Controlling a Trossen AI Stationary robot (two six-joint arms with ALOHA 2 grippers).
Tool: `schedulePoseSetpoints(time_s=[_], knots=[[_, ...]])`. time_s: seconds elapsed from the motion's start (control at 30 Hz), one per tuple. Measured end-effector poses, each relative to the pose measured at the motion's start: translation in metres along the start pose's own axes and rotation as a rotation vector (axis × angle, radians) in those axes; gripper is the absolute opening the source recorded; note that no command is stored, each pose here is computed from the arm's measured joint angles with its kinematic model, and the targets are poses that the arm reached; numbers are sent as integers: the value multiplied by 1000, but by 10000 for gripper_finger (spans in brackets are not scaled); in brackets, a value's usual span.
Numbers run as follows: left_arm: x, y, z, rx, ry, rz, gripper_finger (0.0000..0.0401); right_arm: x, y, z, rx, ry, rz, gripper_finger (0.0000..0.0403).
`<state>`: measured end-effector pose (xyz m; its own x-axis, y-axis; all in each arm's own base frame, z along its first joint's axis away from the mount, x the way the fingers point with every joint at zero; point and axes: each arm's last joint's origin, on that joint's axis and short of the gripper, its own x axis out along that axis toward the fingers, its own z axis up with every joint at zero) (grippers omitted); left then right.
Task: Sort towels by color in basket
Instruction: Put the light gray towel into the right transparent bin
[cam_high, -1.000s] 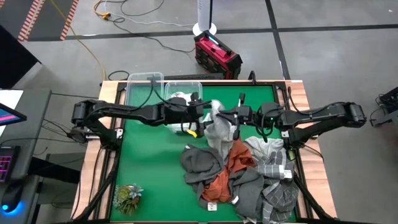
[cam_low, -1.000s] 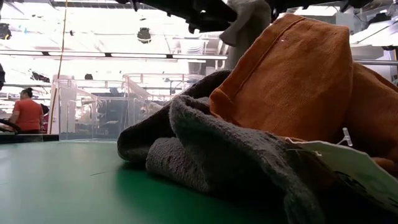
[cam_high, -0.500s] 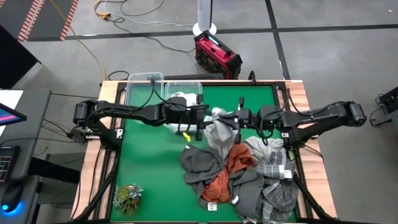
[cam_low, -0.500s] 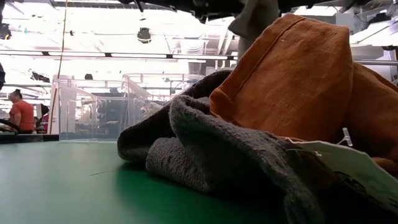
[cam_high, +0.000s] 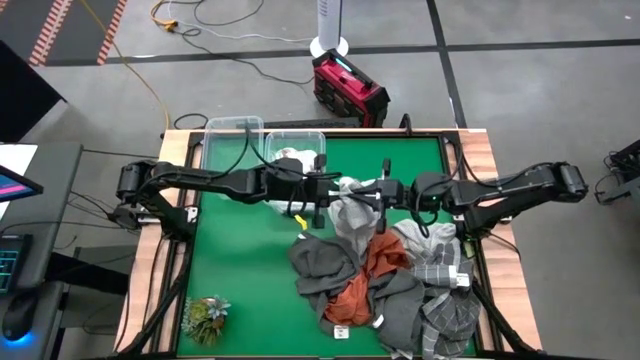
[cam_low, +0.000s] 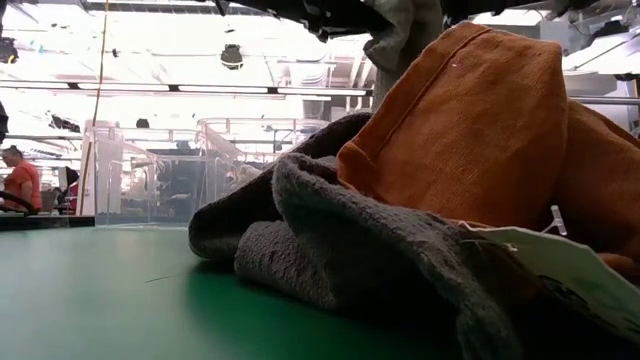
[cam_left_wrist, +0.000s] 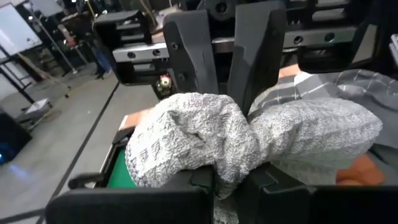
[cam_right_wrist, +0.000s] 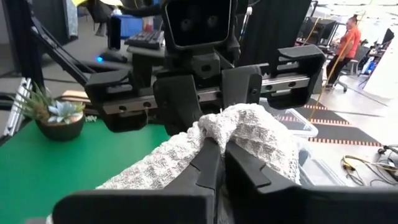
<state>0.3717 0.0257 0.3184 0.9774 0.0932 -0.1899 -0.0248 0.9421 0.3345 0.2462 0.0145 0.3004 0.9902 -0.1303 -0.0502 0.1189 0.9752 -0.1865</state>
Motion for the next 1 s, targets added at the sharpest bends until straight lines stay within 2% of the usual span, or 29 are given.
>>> schedulePoseSetpoints(time_s=[0.23, 0.37, 0.5, 0.6, 0.7, 0.9, 1.0], knots=[[-13, 4, 4, -7, 40, 19, 20, -4, -1, 3, -33, 0, -5, 84], [-22, 6, 8, -1, 54, 16, 20, -5, 0, 0, -37, 34, -5, 136], [-40, 13, 17, 24, 86, 77, 20, -8, -2, 0, -26, 51, -41, 194], [-63, 20, 29, 42, 76, 134, 20, -14, -5, 1, -22, 76, -86, 229], [-85, 27, 41, 69, 73, 223, 20, -20, -8, 2, 3, 95, -126, 246], [-140, 44, 66, 106, 21, 458, 20, -25, -12, 4, 51, 91, -153, 247], [-156, 49, 67, 86, 50, 518, 20, -24, -12, 3, 50, 95, -155, 245]])
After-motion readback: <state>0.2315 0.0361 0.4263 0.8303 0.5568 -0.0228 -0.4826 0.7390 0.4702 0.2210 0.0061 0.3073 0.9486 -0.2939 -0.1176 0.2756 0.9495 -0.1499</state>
